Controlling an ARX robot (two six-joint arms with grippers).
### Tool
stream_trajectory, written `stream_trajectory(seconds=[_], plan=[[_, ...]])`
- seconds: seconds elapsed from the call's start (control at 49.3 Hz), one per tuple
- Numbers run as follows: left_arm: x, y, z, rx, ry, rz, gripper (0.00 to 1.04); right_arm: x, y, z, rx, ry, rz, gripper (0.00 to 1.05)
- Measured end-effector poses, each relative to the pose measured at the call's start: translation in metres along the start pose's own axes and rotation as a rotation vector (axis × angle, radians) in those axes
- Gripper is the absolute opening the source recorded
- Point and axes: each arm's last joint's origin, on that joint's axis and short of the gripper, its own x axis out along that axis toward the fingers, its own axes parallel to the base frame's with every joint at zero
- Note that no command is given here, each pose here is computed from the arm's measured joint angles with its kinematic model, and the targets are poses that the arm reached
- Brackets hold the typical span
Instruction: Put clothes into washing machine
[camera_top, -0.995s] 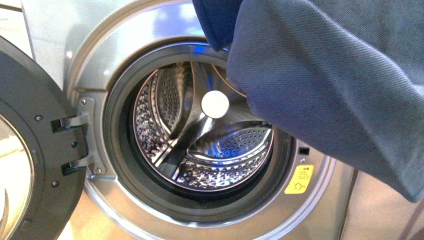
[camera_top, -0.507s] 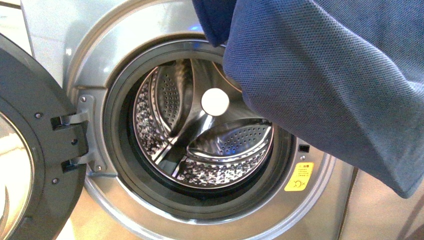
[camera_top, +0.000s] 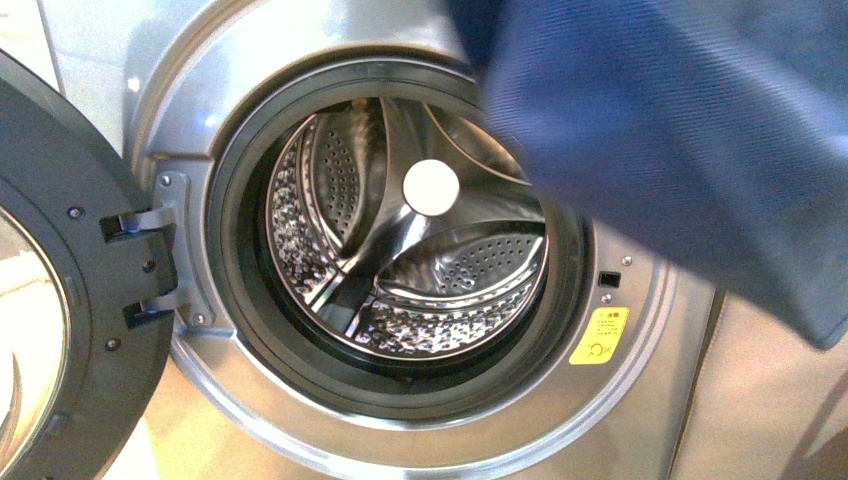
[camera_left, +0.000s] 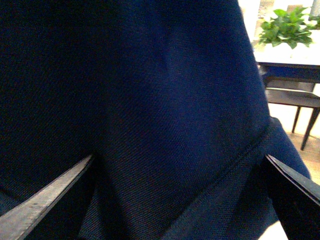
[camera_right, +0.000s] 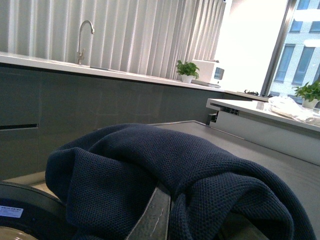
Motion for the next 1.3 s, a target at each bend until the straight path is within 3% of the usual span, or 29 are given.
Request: stream_trajectory(seconds=[0.142, 0.284, 0.467, 0.792, 0.995, 1.299], plan=[[0.024, -0.013, -0.005, 0.0, -0.014, -0.071, 0.98, 0.0, 0.0, 0.0, 0.0, 0.0, 0.0, 0.06], [0.041, -0.017, -0.006, 0.0, -0.026, -0.068, 0.98, 0.0, 0.0, 0.0, -0.001, 0.0, -0.002, 0.06], [0.06, -0.005, 0.0, -0.069, -0.045, 0.161, 0.98, 0.0, 0.0, 0.0, -0.001, 0.0, -0.003, 0.06], [0.062, -0.003, 0.004, -0.227, -0.014, 0.387, 0.98, 0.0, 0.0, 0.0, -0.001, 0.0, -0.003, 0.06], [0.069, -0.022, 0.012, -0.123, -0.015, 0.529, 0.98, 0.0, 0.0, 0.0, -0.001, 0.0, -0.003, 0.06], [0.073, -0.055, 0.034, 0.011, -0.089, 0.617, 0.98, 0.0, 0.0, 0.0, 0.0, 0.0, -0.003, 0.06]])
